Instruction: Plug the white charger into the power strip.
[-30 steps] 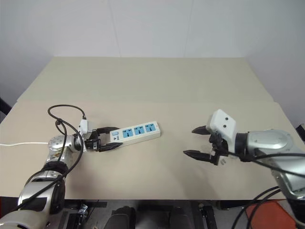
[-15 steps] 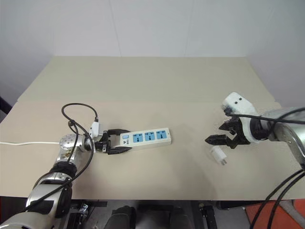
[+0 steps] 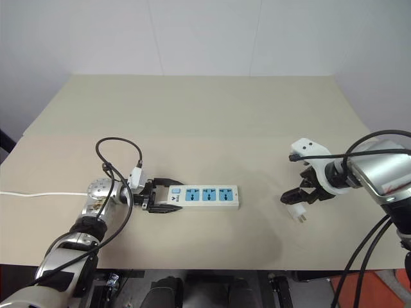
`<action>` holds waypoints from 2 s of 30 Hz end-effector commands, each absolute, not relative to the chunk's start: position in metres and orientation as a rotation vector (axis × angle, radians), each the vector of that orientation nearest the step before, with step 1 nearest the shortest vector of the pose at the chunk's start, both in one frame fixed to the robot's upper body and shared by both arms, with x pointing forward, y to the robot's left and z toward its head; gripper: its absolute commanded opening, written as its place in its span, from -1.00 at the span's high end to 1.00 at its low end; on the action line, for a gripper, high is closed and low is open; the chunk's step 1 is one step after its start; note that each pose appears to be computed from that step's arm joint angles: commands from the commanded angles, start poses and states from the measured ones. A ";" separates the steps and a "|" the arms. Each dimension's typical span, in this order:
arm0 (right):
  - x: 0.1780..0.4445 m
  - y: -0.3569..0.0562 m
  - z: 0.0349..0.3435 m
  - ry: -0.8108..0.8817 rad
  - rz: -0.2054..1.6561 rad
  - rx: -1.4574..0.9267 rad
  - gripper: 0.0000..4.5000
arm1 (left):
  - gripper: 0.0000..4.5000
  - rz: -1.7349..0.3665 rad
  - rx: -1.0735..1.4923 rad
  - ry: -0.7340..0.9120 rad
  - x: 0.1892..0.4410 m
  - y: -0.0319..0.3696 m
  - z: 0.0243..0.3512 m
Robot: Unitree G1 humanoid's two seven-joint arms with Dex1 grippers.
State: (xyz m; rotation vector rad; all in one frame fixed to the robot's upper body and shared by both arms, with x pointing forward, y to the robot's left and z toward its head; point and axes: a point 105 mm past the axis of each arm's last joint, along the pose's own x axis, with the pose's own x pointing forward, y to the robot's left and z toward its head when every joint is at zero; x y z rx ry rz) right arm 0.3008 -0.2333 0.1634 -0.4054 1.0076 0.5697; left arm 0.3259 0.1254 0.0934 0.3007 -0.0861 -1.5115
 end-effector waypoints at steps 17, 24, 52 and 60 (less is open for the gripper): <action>0.307 -0.243 0.142 1.068 0.479 -0.318 -1.00 | -0.45 -1.541 0.317 -0.101 0.323 0.122 0.095; 0.306 -0.245 0.135 1.092 0.466 -0.295 -0.61 | -0.45 -1.537 0.317 -0.103 0.323 0.123 0.095; 0.312 -0.108 0.223 -0.123 1.232 -0.223 0.49 | -0.45 -1.623 0.300 -0.103 0.311 0.114 0.103; 0.316 -0.068 0.202 -0.218 1.295 0.156 0.49 | -0.45 -1.641 0.288 -0.099 0.306 0.113 0.104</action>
